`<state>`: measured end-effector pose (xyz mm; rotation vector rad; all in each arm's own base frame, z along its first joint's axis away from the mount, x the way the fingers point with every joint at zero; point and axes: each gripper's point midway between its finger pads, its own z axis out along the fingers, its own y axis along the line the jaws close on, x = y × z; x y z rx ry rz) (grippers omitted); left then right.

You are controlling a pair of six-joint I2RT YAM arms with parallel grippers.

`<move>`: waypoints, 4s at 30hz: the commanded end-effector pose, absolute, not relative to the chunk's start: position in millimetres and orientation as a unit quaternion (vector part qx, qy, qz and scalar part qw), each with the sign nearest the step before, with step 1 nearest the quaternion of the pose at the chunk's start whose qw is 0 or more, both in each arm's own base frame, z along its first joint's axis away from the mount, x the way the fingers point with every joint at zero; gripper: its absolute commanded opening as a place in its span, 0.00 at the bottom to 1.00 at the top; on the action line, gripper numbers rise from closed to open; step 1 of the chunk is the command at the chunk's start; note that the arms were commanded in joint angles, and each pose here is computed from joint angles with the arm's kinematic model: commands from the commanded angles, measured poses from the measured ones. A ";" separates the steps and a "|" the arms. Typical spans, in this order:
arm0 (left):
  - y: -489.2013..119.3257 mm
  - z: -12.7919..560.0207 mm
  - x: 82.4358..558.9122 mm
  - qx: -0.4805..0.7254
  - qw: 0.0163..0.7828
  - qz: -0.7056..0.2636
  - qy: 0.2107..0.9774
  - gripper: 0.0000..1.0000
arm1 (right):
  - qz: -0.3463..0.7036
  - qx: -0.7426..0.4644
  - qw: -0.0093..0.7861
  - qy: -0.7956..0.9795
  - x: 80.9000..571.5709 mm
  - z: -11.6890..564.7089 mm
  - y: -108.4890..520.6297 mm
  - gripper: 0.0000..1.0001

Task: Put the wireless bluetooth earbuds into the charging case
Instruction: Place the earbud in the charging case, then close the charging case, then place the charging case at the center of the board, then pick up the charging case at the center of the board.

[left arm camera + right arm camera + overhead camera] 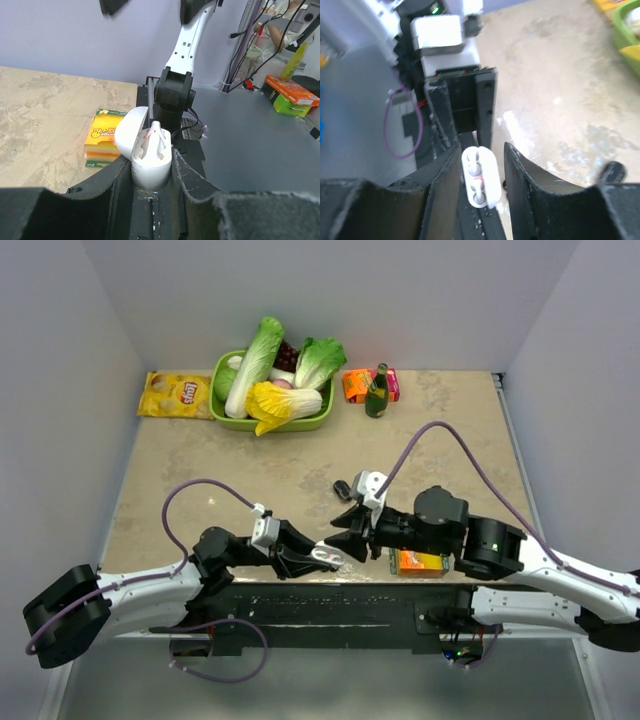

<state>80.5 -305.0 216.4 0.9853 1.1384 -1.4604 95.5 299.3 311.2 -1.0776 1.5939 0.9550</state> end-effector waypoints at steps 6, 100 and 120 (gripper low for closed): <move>-299.2 234.4 76.3 0.402 0.528 -0.609 0.434 0.00 | 0.301 -0.308 0.538 0.725 147.6 310.4 272.4 0.16; -125.1 89.9 335.8 -0.184 0.479 -0.156 0.844 1.00 | 0.190 -0.117 0.564 0.795 194.2 197.3 236.1 0.69; -185.8 121.3 250.3 -0.052 0.530 -0.362 0.765 0.95 | 0.215 -0.019 0.503 0.837 287.7 141.2 228.0 0.57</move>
